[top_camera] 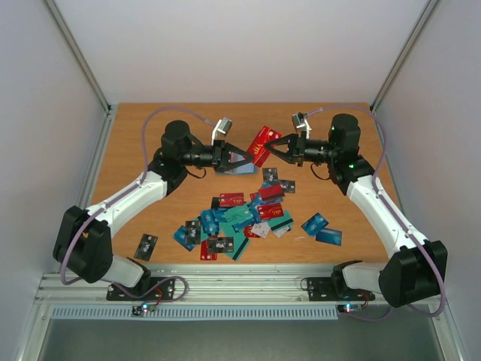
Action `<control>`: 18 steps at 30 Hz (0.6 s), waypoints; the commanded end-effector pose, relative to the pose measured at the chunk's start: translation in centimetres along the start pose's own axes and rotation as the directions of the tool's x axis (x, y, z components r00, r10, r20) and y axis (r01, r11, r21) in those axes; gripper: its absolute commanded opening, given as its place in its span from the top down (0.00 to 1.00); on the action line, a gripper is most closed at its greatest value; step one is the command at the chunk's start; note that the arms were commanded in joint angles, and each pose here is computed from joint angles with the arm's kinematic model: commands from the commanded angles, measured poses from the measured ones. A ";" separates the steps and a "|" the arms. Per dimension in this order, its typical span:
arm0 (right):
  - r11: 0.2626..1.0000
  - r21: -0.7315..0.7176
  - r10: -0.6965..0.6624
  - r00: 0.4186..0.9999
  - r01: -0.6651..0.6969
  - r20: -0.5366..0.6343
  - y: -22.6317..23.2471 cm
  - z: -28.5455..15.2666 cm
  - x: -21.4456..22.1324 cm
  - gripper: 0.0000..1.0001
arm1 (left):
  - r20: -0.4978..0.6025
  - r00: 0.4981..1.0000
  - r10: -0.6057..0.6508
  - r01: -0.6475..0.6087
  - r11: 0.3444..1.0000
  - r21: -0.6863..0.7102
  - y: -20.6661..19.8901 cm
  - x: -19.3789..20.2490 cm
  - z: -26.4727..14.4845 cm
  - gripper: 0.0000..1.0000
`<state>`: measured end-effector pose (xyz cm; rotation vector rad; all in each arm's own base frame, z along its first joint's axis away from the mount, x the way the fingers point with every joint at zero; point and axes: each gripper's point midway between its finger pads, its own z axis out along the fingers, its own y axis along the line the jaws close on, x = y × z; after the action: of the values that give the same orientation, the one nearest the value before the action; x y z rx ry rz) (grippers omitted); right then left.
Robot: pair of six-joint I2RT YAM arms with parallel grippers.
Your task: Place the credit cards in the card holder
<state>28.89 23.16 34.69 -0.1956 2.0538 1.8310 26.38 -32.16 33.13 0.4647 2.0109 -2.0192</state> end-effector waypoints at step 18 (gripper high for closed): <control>0.981 0.164 0.089 0.993 -0.100 0.072 -5.5 0.1 -0.1 0.86 | -0.047 0.997 -0.056 0.047 0.983 -0.177 2.4 4.7 -2.3 1.00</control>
<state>30.43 22.48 31.07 -0.0138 2.1767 1.7012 24.19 -30.72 30.23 0.4159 2.1486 -1.9448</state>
